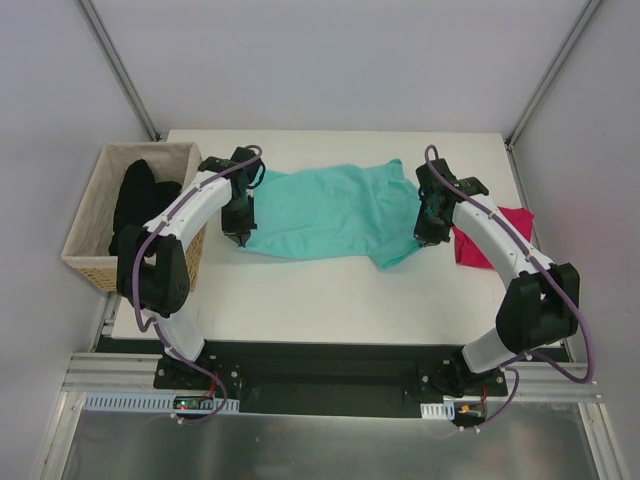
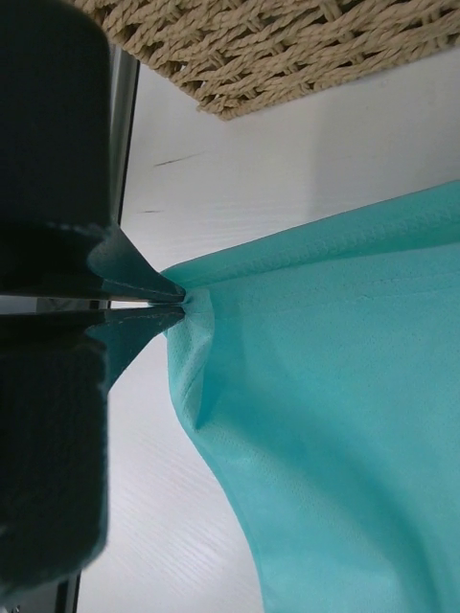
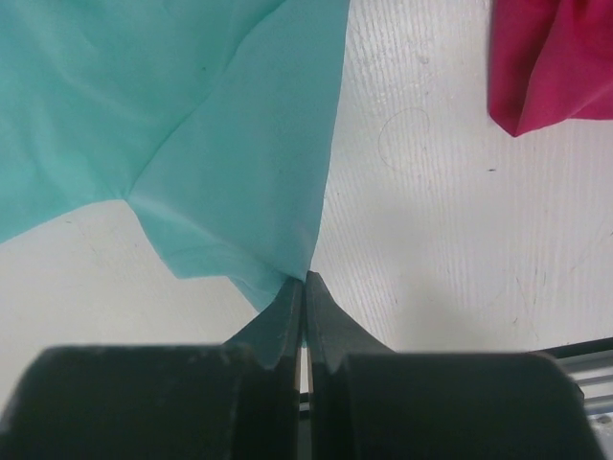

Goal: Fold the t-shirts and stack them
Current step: Flatten out the tshirt

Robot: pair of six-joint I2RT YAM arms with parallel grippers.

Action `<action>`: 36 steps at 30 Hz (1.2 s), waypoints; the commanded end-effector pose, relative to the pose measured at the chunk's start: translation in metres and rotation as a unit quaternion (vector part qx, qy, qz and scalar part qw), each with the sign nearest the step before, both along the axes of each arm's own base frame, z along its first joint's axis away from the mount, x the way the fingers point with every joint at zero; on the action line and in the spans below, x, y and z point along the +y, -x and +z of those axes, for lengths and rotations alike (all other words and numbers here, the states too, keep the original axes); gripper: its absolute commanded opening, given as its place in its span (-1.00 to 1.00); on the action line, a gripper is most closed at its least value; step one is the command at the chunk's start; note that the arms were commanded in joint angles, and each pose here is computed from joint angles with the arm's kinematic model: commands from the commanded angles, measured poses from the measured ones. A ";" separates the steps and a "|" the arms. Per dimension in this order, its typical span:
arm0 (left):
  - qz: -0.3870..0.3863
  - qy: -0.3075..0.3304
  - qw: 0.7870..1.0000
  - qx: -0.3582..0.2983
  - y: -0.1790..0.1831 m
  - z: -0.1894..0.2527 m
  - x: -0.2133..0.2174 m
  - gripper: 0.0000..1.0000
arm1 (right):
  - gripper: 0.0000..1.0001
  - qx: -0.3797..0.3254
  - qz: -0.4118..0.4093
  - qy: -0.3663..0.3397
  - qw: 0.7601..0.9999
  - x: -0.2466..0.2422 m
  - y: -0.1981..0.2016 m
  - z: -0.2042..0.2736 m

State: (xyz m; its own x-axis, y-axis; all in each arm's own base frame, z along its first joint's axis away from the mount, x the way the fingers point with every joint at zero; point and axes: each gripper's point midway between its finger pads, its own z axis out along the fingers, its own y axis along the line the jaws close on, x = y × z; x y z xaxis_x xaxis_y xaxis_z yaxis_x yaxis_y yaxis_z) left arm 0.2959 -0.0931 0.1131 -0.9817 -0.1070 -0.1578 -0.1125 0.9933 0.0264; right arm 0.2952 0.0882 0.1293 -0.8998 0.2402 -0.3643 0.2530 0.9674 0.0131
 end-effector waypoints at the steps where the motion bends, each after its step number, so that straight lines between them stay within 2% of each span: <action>1: -0.003 -0.014 0.999 0.039 0.020 -0.006 0.002 -1.00 | -0.98 0.031 -0.011 -0.004 0.999 0.003 0.018 -0.008; 16: -0.020 -0.029 0.996 0.085 0.034 -0.028 0.001 -1.00 | -0.99 0.082 -0.053 -0.001 0.995 0.000 0.046 -0.040; 36: -0.034 -0.038 0.992 0.113 0.057 -0.036 0.008 -1.00 | -0.98 0.111 -0.084 -0.008 0.990 0.010 0.072 -0.047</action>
